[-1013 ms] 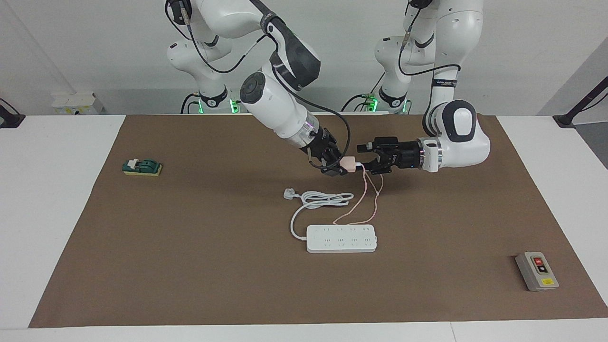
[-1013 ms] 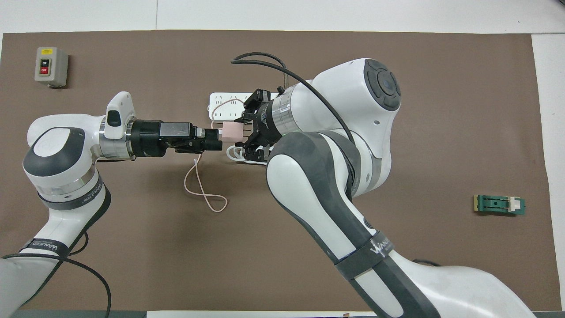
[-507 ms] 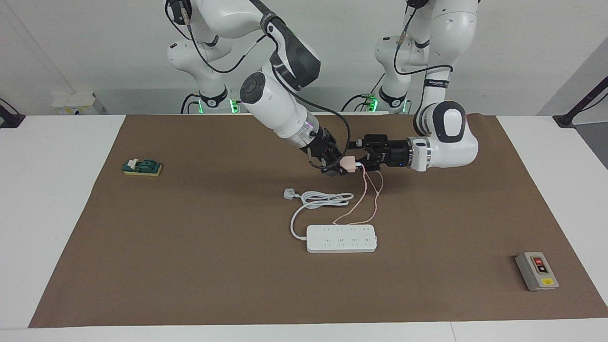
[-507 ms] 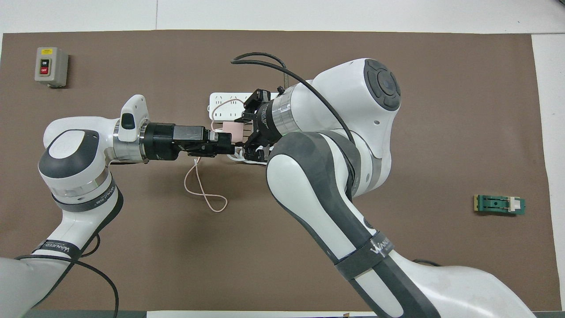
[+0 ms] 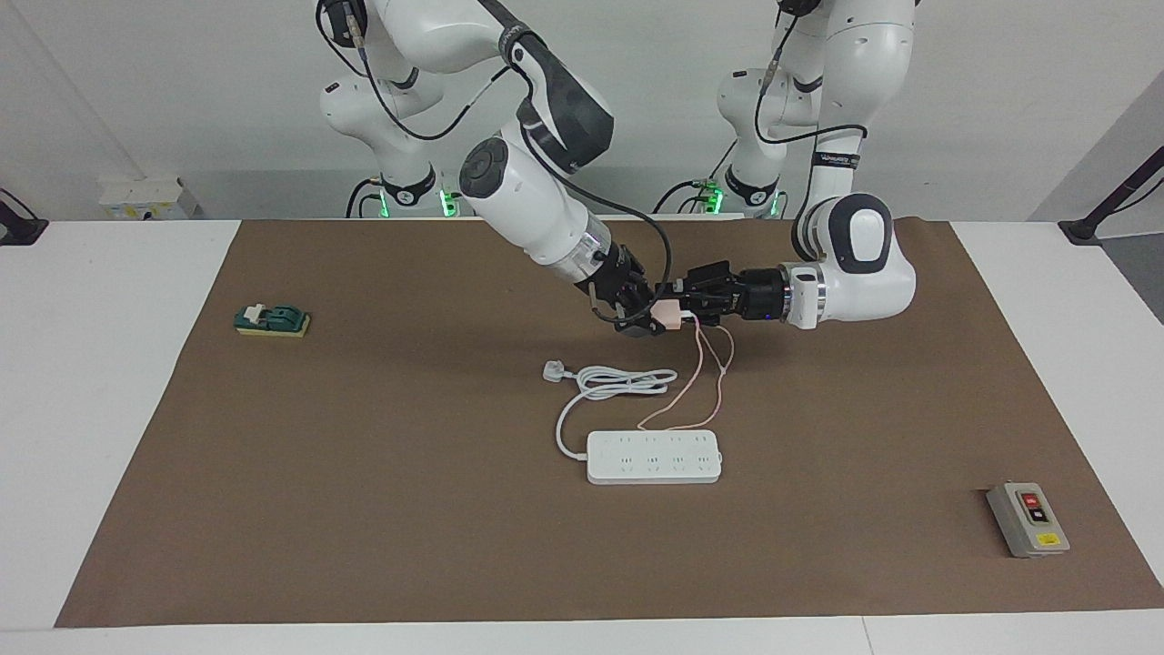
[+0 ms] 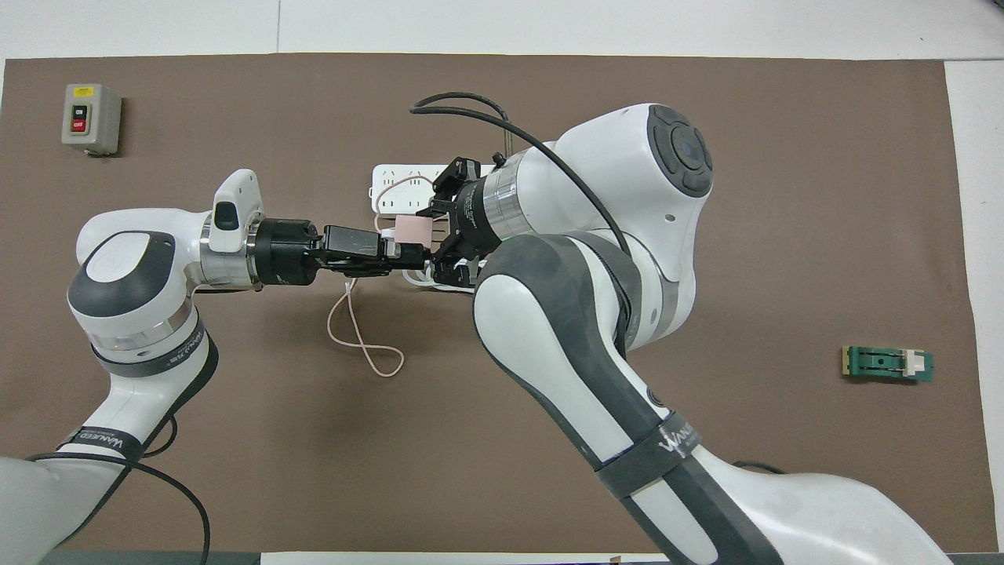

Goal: Plug charger into power strip
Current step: 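Grasp the pink charger with the left gripper beside the right gripper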

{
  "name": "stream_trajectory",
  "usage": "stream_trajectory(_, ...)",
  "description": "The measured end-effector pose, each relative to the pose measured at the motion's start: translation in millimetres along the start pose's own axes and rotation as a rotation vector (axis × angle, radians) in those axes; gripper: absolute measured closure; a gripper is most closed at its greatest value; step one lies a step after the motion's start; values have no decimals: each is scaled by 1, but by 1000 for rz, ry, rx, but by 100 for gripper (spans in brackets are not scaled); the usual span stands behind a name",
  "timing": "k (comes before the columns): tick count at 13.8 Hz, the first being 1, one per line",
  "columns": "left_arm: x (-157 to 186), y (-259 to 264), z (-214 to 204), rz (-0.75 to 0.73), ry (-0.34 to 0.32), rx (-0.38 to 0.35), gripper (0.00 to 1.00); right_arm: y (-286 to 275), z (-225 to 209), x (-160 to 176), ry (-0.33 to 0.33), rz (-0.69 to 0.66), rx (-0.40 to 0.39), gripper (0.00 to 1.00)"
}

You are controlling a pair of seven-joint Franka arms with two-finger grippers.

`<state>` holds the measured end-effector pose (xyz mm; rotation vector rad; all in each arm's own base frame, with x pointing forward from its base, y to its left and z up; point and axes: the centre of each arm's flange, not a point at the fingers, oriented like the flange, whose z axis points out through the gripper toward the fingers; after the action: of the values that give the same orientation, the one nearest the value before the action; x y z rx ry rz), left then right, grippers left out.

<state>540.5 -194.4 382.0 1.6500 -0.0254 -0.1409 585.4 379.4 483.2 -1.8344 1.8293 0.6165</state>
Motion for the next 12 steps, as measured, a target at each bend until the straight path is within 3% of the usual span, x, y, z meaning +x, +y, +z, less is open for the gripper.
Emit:
stream_trajectory(2,0,0,-1,-1,3,-2,74,-1,-1,1,0,1,9,51)
stream_trajectory(4,1,-1,-5,-3,13,-3,95,-4,-4,3,1,4,15,51)
stream_trajectory(12,1,-1,-4,-3,12,-4,99,-4,-3,3,3,2,16,51)
